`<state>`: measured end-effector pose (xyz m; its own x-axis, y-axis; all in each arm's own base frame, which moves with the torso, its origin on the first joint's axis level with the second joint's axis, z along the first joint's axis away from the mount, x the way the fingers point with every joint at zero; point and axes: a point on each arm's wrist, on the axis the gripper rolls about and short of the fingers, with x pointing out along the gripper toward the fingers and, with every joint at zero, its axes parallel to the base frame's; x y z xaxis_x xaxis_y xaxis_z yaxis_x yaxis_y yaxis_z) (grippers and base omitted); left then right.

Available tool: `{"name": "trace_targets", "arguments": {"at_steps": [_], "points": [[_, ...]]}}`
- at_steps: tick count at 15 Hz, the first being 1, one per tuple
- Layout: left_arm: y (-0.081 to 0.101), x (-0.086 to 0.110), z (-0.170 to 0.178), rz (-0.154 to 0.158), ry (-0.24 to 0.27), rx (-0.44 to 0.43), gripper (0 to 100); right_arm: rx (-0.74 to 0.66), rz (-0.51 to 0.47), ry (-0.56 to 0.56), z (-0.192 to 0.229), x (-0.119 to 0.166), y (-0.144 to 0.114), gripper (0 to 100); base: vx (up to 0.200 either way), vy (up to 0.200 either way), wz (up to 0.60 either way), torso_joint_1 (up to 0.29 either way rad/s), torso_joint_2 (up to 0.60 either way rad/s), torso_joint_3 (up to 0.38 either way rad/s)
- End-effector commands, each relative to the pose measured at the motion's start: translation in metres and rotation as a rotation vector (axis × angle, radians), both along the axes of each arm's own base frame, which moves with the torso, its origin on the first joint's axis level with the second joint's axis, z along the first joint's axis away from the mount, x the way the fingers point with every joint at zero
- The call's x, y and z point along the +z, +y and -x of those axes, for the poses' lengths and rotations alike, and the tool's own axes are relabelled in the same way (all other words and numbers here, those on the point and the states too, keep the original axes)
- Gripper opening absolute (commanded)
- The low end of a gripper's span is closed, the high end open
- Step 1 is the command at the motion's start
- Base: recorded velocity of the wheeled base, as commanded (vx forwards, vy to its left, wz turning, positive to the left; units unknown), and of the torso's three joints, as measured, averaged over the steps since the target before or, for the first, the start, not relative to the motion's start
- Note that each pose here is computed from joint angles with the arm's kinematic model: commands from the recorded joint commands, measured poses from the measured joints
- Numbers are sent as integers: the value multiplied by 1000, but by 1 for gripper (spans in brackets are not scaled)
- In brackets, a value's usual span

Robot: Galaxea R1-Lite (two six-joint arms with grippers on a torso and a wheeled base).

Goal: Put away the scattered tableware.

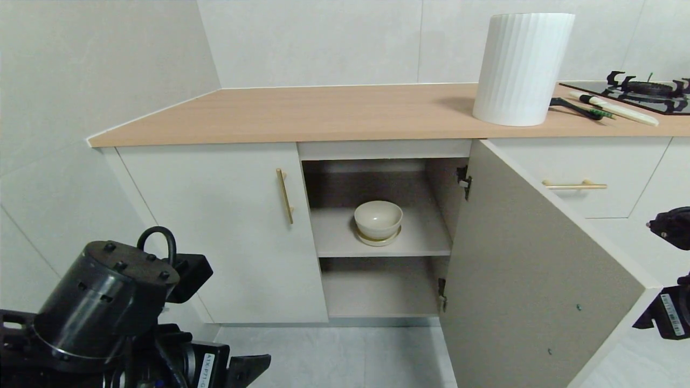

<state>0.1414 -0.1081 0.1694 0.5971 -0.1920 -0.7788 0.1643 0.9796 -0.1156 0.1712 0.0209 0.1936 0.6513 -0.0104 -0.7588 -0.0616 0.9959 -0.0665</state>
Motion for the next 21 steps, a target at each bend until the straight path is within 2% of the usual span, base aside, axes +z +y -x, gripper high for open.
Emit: {"name": "trace_targets", "arguments": {"at_steps": [1,4,9,14,17,21], "points": [[0,0,0,0,-1,2,100,45,-23,-18,-1,-5,12,100,0,0,0,0,0,0],[0,0,0,0,-2,1,100,78,-55,-63,-5,-13,24,100,0,0,0,0,0,0],[0,0,0,1,-2,2,100,101,-84,-52,-7,-19,35,100,0,0,0,0,0,0],[0,1,0,2,-3,2,100,103,-114,-83,-17,-26,42,100,-200,0,0,6,3,0],[0,1,0,4,-5,2,100,97,-174,-125,-22,-30,53,100,0,0,0,0,0,0],[1,1,1,4,-5,2,100,79,-202,-138,-29,-33,57,100,0,0,0,0,0,0]]}}
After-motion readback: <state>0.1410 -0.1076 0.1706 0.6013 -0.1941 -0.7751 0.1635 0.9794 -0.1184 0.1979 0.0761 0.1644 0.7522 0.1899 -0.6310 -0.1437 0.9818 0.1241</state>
